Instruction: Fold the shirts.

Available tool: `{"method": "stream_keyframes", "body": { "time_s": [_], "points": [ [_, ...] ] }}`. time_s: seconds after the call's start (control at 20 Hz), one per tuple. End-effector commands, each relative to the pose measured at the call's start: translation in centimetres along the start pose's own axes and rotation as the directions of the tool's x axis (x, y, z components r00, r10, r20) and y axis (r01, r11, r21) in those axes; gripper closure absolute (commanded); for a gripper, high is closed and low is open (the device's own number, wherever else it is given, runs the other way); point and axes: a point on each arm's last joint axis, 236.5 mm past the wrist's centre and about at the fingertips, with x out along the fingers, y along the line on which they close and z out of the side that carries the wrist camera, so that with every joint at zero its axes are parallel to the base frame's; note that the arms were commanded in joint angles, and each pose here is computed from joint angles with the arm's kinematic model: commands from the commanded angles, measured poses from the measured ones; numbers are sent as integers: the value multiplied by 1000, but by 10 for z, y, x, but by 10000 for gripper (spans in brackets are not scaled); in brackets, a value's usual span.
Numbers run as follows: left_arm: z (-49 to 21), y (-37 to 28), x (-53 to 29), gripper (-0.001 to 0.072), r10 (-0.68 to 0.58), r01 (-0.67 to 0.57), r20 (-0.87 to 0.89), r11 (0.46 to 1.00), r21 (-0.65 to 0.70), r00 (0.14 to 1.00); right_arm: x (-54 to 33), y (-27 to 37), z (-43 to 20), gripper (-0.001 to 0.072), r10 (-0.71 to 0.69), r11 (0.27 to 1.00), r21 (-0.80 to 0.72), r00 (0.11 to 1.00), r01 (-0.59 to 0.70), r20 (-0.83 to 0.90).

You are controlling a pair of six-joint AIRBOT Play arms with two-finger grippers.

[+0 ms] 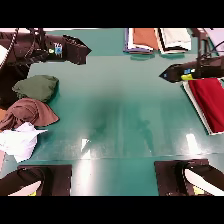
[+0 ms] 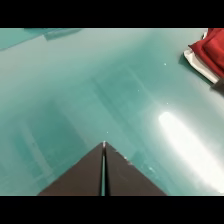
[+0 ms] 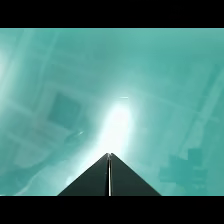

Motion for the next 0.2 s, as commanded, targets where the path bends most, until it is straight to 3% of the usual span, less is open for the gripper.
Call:
{"method": "stream_keyframes", "body": {
  "time_s": [0.0,0.15],
  "points": [
    [4,0,-1,685,0,0,15,1000,0,1000,7,27,-5,691,42,998,-52,999,-43,-19],
    [4,0,-1,686,0,0,15,1000,0,1000,7,27,-7,691,44,998,-51,999,-46,-29]
  ]
}}
